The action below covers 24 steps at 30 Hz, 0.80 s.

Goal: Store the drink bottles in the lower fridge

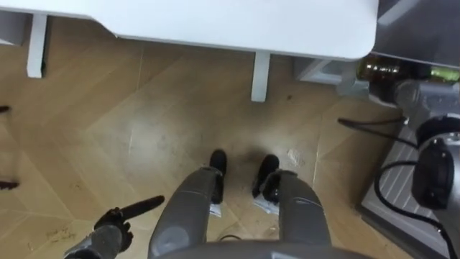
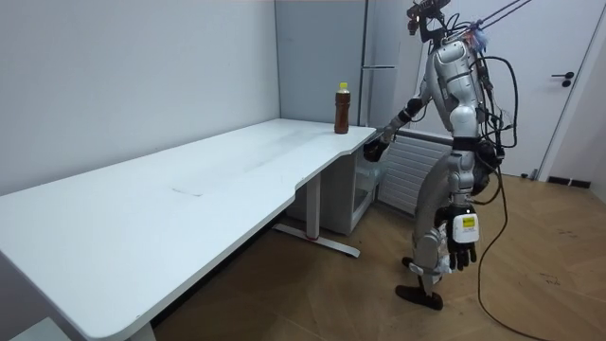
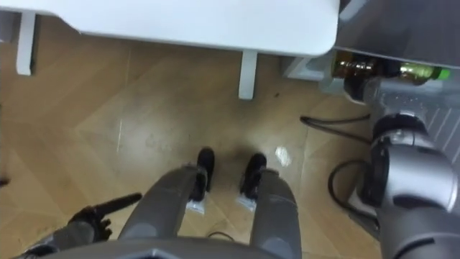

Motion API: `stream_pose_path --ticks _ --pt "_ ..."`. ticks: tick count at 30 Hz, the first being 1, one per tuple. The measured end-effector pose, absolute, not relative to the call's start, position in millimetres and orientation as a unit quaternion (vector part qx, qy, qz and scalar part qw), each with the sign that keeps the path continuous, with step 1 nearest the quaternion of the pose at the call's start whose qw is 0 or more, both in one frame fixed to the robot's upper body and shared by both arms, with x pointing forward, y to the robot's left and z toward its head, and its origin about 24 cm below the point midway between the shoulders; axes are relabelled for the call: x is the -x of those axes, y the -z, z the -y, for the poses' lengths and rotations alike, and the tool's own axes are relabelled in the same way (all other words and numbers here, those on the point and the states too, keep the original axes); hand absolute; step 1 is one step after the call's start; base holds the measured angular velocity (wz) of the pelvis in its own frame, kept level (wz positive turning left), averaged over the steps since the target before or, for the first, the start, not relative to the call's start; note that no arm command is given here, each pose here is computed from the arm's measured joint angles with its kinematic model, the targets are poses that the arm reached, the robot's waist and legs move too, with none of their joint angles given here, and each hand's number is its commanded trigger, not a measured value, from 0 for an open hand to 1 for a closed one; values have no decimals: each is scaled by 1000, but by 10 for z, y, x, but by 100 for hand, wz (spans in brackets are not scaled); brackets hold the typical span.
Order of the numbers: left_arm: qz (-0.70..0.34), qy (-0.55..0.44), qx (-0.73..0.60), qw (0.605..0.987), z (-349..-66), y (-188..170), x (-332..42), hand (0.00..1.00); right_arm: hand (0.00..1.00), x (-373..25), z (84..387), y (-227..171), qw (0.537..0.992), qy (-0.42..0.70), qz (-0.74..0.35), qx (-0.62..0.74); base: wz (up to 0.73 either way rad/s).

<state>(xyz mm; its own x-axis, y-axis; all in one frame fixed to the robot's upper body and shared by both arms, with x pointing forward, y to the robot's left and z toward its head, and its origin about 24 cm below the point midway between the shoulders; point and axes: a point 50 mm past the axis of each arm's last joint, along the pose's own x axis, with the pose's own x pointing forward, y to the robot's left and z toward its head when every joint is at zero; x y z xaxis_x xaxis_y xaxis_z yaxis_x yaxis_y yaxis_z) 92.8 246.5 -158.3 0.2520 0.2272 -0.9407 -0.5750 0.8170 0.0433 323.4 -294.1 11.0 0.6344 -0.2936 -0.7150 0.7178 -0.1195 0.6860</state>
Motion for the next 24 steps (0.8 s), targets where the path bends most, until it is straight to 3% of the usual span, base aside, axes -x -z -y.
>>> stream_pose_path --ticks 12,21,22,23,24 --pt "-526 -245 149 801 -2432 1517 -1217 0 100 -3332 3104 -405 616 427 -135 -648 3" --pt "-514 -258 167 801 -2425 1514 -1229 0 100 -3334 3204 -539 595 451 -110 -656 5" --pt "-511 -262 165 802 -2433 1511 -1232 0 79 -3333 3217 -554 595 452 -108 -655 0" --pt "-510 -264 163 802 -2440 1509 -1232 0 34 -3330 3225 -560 594 454 -108 -655 0" --pt "-508 -267 161 803 -2448 1506 -1234 0 0 -3322 3240 -564 592 458 -107 -654 0"
